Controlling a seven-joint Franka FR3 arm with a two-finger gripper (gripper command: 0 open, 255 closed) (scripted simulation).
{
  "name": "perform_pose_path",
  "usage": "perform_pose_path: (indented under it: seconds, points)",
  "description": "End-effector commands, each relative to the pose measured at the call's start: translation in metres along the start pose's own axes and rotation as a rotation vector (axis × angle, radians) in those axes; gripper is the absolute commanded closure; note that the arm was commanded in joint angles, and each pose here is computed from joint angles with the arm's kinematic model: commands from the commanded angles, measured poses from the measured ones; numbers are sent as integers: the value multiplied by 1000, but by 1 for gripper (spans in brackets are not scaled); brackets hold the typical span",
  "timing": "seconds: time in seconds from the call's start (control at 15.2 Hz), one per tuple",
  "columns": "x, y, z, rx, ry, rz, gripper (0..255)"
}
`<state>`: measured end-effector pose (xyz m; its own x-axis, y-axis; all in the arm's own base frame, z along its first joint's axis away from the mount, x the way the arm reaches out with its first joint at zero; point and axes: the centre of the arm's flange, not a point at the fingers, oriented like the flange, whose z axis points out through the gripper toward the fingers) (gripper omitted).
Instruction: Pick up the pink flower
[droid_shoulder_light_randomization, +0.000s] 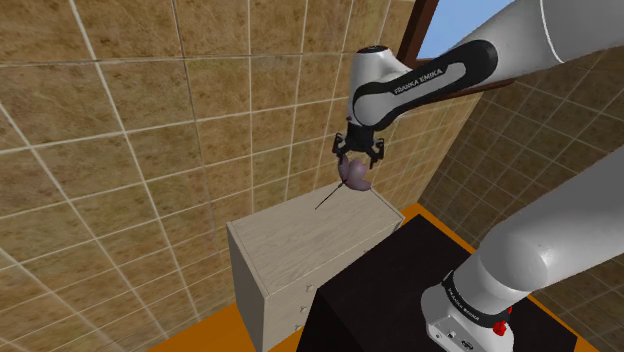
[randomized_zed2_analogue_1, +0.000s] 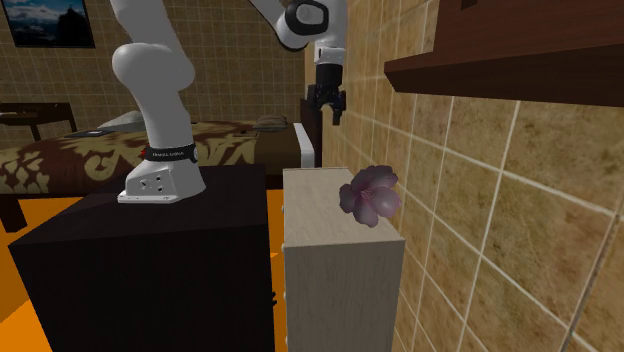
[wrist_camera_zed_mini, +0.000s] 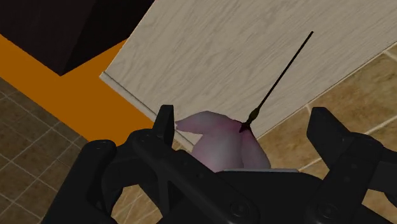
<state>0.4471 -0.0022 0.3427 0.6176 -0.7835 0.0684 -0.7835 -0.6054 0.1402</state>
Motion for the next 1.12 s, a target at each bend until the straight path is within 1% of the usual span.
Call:
perform_pose_path:
  seconds: [0.0,0.4,0.79,1.06]
  points:
    - [11,-12,23,-6,3,80,0]
    - [51,-39,87,-31,9,304,0]
    - [96,-55,152,-56,15,529,0]
    - [96,-58,169,-56,15,535,0]
